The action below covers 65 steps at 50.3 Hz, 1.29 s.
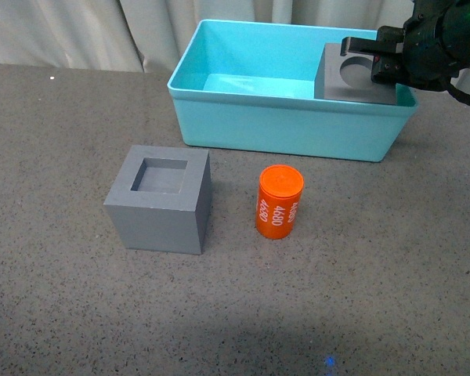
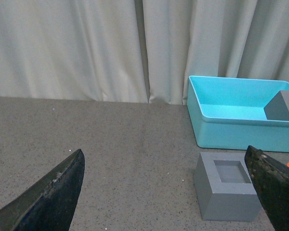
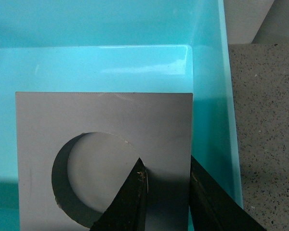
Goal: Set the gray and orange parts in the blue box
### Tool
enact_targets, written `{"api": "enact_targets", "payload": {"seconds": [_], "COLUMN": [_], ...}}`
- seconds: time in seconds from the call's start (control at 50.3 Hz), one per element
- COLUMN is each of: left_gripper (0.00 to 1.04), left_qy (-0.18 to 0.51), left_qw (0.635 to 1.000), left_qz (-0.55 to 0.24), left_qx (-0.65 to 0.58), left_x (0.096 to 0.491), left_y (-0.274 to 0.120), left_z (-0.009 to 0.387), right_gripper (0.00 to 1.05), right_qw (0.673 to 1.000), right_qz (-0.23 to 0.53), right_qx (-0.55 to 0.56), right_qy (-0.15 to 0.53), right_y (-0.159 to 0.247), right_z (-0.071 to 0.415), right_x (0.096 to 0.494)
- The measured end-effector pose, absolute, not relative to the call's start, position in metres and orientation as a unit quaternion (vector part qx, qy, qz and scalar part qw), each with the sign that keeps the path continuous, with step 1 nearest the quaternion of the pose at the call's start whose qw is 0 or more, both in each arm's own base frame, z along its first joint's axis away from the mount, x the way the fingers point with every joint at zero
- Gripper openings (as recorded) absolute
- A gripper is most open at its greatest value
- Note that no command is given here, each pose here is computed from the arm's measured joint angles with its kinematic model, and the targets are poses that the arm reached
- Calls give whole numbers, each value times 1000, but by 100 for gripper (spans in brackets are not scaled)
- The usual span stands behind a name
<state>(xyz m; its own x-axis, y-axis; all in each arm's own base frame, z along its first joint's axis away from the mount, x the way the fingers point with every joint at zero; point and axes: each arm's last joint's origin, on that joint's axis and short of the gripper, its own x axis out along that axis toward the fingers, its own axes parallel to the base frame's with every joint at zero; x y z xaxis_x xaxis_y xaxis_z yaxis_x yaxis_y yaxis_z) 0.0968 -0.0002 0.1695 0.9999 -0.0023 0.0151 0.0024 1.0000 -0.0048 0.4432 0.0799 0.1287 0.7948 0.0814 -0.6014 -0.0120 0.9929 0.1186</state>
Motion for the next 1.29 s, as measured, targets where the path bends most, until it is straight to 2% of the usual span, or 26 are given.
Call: {"api": "enact_targets", "payload": {"seconds": [0.378,0.557,0.776,0.915,1.174,1.293], "left_gripper": [98,98,98,98,98,98], "left_qy": [-8,-8,-8,-8,-8,-8], "left_qw": [1000,1000,1000,1000,1000,1000], "left_qz": [-1,-1,-1,-1,-1,-1], "left_qx": [-2,-2,-2,-2,-2,-2], "left_x": [97,97,97,97,97,97], "left_y": [0,0,0,0,0,0], "left_z": [169,169,169,169,169,169], "right_gripper": [18,52,96,95,95,95], "right_qw": [940,953,979,991,993,993], "right_qz": [29,29,44,43,6,-17], "right_qx": [49,41,12,-15,-39,-46], "right_qy": [336,298,198,128,109,106], "right_y": [80,81,74,65,49,43], "right_z": [118,128,163,193,198,195], "right_x": [450,448,411,363,277,252]}}
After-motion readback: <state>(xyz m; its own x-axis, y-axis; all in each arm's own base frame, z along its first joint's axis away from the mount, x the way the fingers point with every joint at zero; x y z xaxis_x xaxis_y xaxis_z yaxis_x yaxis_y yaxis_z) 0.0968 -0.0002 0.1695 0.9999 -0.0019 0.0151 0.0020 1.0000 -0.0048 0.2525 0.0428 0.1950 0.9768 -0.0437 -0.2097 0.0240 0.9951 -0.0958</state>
